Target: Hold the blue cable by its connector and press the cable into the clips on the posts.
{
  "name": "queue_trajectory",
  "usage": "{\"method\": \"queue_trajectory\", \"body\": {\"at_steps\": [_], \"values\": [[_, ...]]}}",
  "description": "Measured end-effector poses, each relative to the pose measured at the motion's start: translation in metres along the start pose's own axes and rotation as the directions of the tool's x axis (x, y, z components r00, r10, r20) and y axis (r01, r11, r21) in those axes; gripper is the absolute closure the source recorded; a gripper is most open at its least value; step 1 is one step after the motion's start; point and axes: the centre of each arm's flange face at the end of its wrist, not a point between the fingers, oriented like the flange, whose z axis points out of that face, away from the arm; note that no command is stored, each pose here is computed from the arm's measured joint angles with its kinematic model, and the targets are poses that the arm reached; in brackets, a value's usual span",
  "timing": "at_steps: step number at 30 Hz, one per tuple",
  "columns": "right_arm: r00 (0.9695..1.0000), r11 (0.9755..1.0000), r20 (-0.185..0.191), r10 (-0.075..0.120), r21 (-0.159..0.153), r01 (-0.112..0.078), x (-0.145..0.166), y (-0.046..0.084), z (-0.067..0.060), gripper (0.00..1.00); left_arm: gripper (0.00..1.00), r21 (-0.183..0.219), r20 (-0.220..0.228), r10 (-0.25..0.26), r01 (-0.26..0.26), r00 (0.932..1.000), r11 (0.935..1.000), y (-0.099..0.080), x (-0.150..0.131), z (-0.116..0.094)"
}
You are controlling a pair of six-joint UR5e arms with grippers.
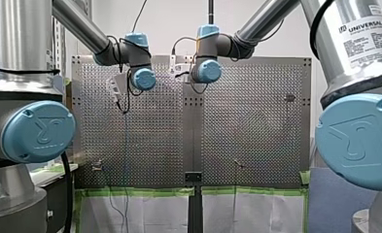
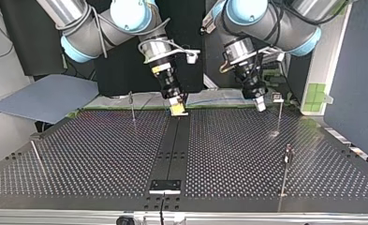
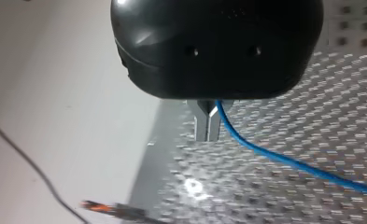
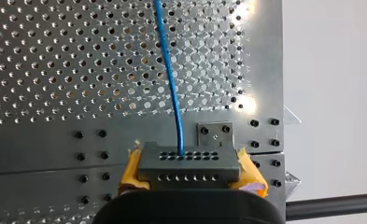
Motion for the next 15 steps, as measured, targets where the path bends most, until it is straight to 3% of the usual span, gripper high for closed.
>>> {"method": "queue_trajectory", "body": {"at_steps": [10, 15], "values": [[0.9981, 0.9998, 0.061, -0.002, 0.019, 0.001, -0.006, -0.007, 0.021, 1.00, 1.00, -0.012, 0.074, -0.022, 0.023, 0.9970, 0.9997, -0.012, -0.073, 0.022], [0.9985, 0.9995, 0.055, -0.001, 0.031, 0.000, 0.005, -0.011, 0.031, 1.00, 1.00, -0.025, 0.083, 0.001, 0.001, 0.9966, 0.9997, -0.006, -0.094, 0.022]]}}
